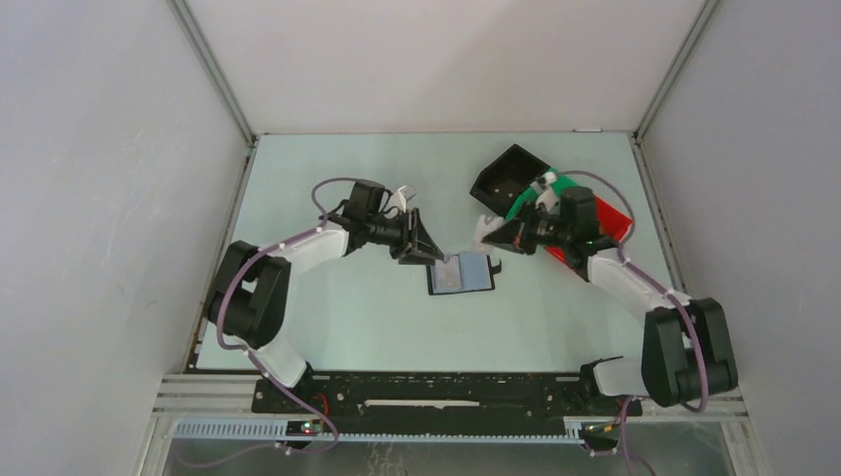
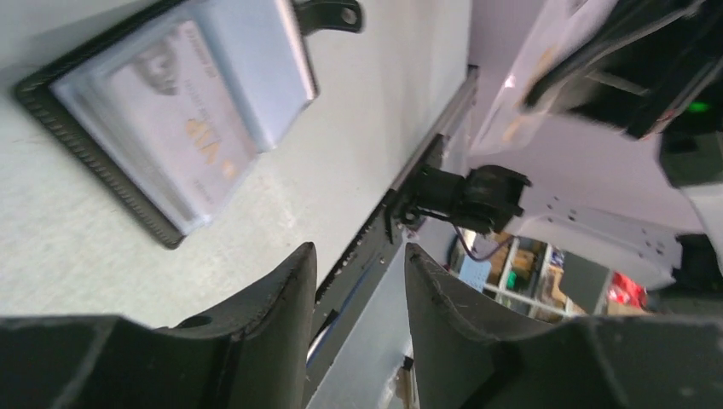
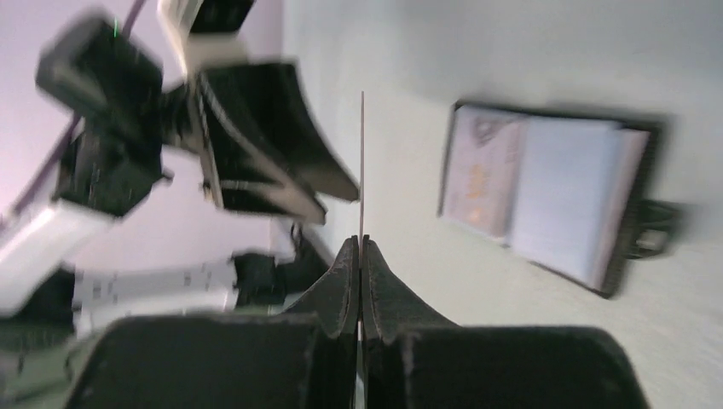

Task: Take the credit cards out of the card holder
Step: Place the credit card in the storage box, then remove the credit card from the card holder, then place the credit card in the storage box.

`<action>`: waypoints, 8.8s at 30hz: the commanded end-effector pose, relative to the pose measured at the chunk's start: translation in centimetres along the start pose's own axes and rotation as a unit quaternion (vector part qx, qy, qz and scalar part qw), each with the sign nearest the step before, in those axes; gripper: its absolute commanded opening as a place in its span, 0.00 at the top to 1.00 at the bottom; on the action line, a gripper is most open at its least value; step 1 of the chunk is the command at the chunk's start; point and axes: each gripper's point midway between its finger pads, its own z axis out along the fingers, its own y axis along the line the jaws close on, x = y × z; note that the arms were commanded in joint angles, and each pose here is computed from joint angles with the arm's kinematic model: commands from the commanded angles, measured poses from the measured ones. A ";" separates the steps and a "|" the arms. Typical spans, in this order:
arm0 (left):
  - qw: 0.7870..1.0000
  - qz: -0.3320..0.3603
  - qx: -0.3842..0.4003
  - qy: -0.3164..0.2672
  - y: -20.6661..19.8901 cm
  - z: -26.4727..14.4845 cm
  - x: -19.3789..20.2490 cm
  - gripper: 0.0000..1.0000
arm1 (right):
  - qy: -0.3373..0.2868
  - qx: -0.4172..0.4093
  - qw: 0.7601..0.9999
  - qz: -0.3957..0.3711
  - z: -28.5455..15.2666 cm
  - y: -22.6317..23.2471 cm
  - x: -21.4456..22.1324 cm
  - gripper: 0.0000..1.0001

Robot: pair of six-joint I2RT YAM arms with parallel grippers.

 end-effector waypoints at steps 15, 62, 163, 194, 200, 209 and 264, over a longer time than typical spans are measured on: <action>0.991 0.058 -0.085 -0.085 -0.8 -3.6 -1.9 0.53 | -0.206 0.384 0.893 0.110 -7.6 -12.6 -17.4 1.00; 0.986 0.012 -0.152 -0.062 4.6 1.6 -2.5 0.59 | 0.000 0.233 0.971 -0.048 2.9 -5.2 0.6 0.63; 0.957 -0.003 -0.289 -0.002 11.6 6.2 -0.7 1.00 | 0.021 0.204 0.976 0.079 5.4 -13.3 4.5 1.00; 0.958 -0.001 -0.287 0.006 12.0 6.1 -0.4 1.00 | -0.022 0.174 0.980 0.090 5.1 -12.2 3.9 0.65; 0.959 0.001 -0.284 0.006 11.9 6.1 -0.4 1.00 | -0.018 0.179 0.978 0.106 5.4 -13.3 4.6 0.62; 0.959 0.000 -0.282 0.008 11.9 6.1 -0.3 1.00 | -0.022 0.174 0.977 0.119 5.4 -13.8 4.6 0.72; 0.960 0.102 -0.243 -0.092 1.5 0.0 -3.6 0.59 | -0.249 0.315 0.912 0.089 -10.8 -12.5 -16.2 1.00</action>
